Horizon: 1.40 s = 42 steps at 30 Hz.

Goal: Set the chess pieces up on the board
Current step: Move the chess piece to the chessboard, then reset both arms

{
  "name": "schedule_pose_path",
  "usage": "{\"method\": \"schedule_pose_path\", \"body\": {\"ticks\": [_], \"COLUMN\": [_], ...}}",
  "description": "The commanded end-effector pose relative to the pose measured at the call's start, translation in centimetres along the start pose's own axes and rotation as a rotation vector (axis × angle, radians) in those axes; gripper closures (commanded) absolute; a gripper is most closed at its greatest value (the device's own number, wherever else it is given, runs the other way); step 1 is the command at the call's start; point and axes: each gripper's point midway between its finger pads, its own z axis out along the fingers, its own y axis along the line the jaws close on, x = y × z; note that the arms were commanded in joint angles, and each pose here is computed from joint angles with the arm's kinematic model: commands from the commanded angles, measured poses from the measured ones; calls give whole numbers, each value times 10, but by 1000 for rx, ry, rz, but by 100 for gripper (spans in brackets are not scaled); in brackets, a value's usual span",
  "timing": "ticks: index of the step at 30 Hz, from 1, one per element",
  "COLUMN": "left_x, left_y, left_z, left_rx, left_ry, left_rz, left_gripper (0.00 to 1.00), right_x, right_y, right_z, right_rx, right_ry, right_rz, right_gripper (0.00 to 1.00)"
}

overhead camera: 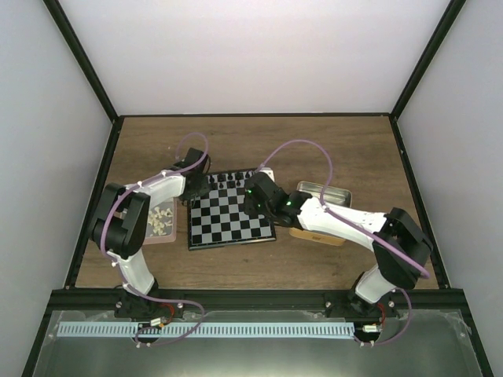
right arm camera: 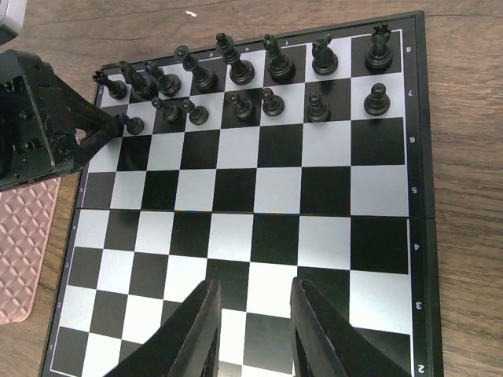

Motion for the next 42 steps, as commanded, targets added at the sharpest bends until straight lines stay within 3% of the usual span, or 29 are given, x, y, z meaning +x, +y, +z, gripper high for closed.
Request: {"method": "schedule_pose_path", "body": {"ticks": [1, 10, 14, 17, 21, 28, 34, 36, 42], "left_x": [1, -5, -18, -27, -32, -41, -30, -25, -10], "left_y": [7, -4, -11, -15, -15, -1, 38, 56, 101], "left_z": [3, -19, -51, -81, -119, -211, -286, -303, -348], "left_rx": [-40, 49, 118, 183, 259, 406, 462, 443, 399], "left_ry": [3, -14, -65, -120, -195, -422, -648, -704, -835], "left_rz": [12, 9, -15, -20, 7, 24, -5, -33, -95], "left_gripper": [86, 71, 67, 58, 49, 40, 9, 0, 0], "right_x": [-12, -23, -34, -40, -40, -27, -35, -41, -55], "right_y": [-3, -10, -25, -45, -77, -121, -133, -135, -160], "right_z": [-11, -29, -47, -62, -87, -142, -202, -225, -295], "right_rx": [4, 22, 63, 104, 169, 237, 187, 156, 169], "right_ry": [-46, -90, -143, -179, -195, -268, -371, -420, -576], "right_rz": [21, 52, 81, 103, 151, 158, 134, 136, 215], "right_gripper": [74, 74, 73, 72, 64, 37, 1, 0, 0]}}
